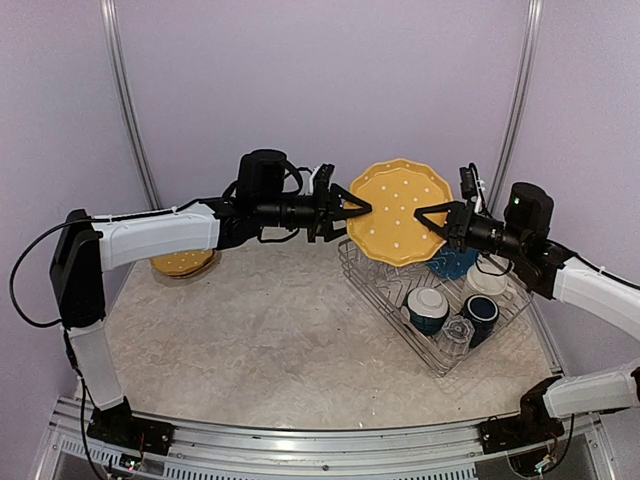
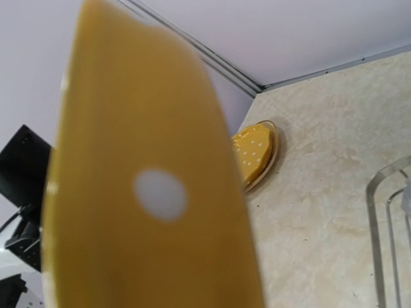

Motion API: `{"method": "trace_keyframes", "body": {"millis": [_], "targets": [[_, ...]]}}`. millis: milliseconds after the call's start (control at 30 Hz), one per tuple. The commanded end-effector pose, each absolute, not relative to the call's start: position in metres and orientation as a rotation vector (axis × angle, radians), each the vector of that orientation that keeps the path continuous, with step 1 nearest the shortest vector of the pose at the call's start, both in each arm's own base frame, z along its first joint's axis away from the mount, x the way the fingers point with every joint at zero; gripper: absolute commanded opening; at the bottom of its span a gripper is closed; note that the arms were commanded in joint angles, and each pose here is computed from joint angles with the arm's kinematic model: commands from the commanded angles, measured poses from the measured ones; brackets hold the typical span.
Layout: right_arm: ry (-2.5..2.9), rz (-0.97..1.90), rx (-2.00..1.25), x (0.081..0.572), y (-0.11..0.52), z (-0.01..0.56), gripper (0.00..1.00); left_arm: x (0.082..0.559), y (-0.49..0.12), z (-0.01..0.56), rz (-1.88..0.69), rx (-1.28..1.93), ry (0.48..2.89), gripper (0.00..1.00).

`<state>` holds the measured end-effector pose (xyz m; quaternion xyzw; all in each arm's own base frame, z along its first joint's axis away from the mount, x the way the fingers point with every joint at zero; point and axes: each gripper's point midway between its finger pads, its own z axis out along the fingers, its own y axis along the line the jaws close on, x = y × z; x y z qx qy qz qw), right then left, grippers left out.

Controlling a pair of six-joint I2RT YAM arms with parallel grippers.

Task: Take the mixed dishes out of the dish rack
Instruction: Pass from the right arm to the left

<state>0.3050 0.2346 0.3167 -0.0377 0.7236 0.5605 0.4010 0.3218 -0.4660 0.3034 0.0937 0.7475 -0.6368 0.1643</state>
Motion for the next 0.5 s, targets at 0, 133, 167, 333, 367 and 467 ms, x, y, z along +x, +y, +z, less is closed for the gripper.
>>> {"method": "trace_keyframes", "body": {"millis": [0, 133, 167, 333, 367, 467], "targets": [[1.626, 1.476, -0.192, 0.29, 0.238, 0.37, 0.0, 0.331, -0.469, 0.311, -1.783, 0.268, 2.084, 0.4], [1.63, 1.473, -0.194, 0.289, 0.24, 0.37, 0.0, 0.335, -0.468, 0.311, -1.746, 0.25, 2.098, 0.28], [1.634, 1.465, -0.191, 0.29, 0.239, 0.368, 0.0, 0.336, -0.468, 0.311, -1.738, 0.246, 2.099, 0.23], [1.665, 1.427, -0.164, 0.294, 0.237, 0.357, 0.04, 0.338, -0.463, 0.308, -1.696, 0.228, 2.13, 0.0], [1.668, 1.423, -0.161, 0.295, 0.237, 0.355, 0.12, 0.338, -0.461, 0.309, -1.684, 0.225, 2.133, 0.0], [1.684, 1.408, -0.162, 0.299, 0.238, 0.351, 0.47, 0.342, -0.451, 0.311, -1.666, 0.208, 2.129, 0.0]]}}
